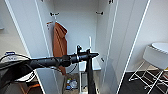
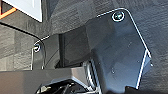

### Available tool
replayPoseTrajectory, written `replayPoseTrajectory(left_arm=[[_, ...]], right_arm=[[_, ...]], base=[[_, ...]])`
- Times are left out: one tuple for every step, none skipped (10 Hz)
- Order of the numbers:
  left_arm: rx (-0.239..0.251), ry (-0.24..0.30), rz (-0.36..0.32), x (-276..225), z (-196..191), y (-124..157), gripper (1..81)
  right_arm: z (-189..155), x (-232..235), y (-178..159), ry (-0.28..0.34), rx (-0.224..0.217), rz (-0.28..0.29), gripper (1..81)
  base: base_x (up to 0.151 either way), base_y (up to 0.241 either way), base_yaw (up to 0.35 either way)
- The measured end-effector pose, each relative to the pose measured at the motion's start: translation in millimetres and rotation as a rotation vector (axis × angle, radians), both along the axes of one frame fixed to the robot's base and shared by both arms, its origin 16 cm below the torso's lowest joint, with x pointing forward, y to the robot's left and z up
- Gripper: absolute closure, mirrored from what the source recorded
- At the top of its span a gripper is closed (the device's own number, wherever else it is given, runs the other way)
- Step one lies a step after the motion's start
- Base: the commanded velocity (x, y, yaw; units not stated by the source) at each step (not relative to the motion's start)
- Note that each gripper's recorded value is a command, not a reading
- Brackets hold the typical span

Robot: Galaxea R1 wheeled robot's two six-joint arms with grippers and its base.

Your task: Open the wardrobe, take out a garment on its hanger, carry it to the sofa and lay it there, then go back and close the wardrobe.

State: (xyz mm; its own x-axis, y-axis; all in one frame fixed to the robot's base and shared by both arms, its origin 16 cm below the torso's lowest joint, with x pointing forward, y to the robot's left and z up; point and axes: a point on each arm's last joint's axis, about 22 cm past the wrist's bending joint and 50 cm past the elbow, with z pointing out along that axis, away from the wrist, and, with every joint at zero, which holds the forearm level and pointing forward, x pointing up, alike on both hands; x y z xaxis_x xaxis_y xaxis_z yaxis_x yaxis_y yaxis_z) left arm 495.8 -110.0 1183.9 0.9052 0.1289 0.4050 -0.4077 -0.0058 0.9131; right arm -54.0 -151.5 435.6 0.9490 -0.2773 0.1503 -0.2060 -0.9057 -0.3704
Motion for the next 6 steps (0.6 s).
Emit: replayPoseTrajectory(left_arm=[[0.001,0.002,0.001,1,-2,1,81.1],[0.001,0.006,-0.006,-7,-4,1,81.1],[-0.002,0.007,-0.014,-11,-2,0,81.1],[-0.002,0.012,-0.015,-11,-6,0,81.1],[0.002,0.025,-0.012,-11,-15,1,81.1],[0.012,0.031,-0.006,-12,-28,4,81.1]], right_arm=[[0,2,-1,-0.003,-0.001,0.000,1.0],[0,-2,0,-0.002,-0.001,0.000,1.0],[0,-7,1,0.008,0.001,0.002,1.0],[0,-3,0,0.003,0.000,0.002,1.0],[0,5,1,-0.006,0.001,0.001,1.0],[0,8,1,-0.012,0.000,0.000,1.0]], base=[[0.000,0.000,0.000],[0.000,0.000,0.000],[0.000,0.000,0.000],[0.000,0.000,0.000],[0.000,0.000,0.000],[0.000,0.000,0.000]])
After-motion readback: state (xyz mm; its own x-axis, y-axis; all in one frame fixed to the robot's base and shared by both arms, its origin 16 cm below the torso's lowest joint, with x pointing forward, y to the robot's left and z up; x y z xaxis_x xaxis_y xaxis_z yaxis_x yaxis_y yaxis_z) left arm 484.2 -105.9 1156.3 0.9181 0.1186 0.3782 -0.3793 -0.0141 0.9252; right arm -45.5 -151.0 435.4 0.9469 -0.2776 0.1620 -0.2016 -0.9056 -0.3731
